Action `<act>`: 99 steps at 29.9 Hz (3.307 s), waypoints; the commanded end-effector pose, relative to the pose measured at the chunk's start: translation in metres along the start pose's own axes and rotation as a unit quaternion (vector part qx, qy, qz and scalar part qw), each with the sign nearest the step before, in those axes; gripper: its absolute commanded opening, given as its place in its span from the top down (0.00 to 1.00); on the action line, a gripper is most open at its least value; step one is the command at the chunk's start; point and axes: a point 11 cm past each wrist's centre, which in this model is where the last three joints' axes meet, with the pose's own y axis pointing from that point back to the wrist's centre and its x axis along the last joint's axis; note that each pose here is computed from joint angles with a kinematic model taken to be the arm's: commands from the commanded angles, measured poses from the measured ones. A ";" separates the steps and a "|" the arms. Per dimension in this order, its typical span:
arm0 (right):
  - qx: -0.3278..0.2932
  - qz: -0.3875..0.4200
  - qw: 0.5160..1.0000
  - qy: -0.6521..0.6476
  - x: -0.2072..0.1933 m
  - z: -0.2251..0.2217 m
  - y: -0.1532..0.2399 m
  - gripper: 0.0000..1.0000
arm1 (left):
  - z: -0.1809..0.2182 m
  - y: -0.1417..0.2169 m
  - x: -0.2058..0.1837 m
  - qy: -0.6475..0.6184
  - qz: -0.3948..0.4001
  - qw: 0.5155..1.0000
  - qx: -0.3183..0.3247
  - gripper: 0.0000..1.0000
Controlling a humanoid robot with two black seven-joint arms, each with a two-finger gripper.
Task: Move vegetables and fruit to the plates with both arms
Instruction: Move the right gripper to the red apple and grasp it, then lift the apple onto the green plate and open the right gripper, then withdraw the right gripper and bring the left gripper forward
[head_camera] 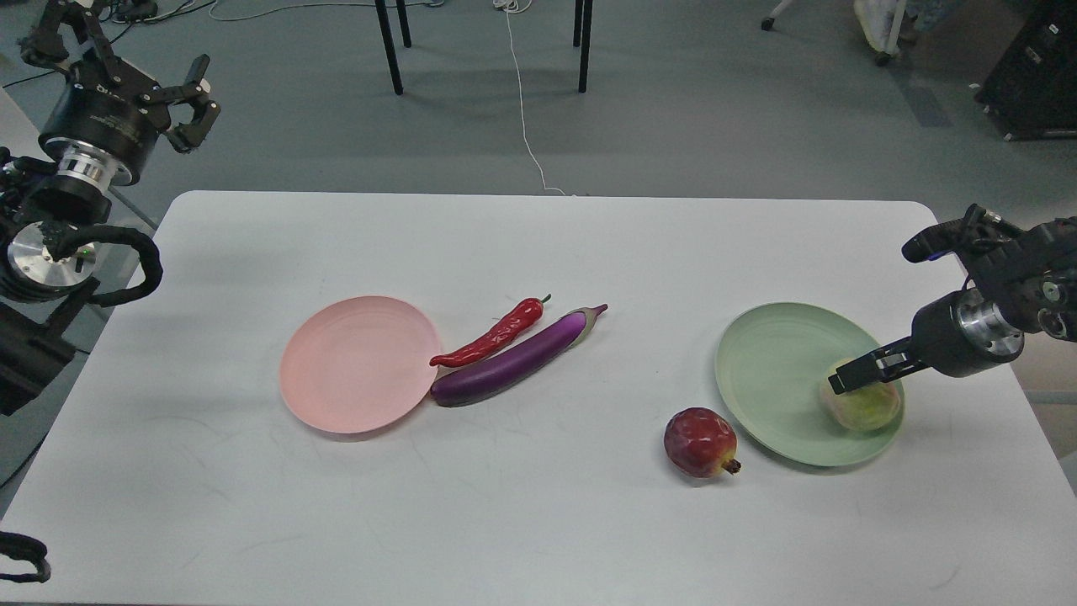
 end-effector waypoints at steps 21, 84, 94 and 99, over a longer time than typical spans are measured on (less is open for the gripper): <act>0.132 -0.019 0.986 0.097 0.037 -0.149 -0.001 0.09 | 0.004 -0.001 -0.002 -0.003 -0.005 1.000 -0.001 0.02; 0.064 0.037 0.996 0.040 0.017 -0.051 -0.012 0.02 | 0.030 -0.013 -0.016 -0.029 -0.033 0.999 -0.008 0.02; 0.102 0.164 0.981 -0.028 0.057 -0.037 0.023 0.01 | 0.023 -0.035 -0.054 -0.117 -0.091 0.988 0.042 0.02; 0.187 0.268 0.937 -0.124 0.084 -0.042 0.045 0.01 | -0.008 -0.038 -0.086 -0.205 -0.160 0.958 0.120 0.02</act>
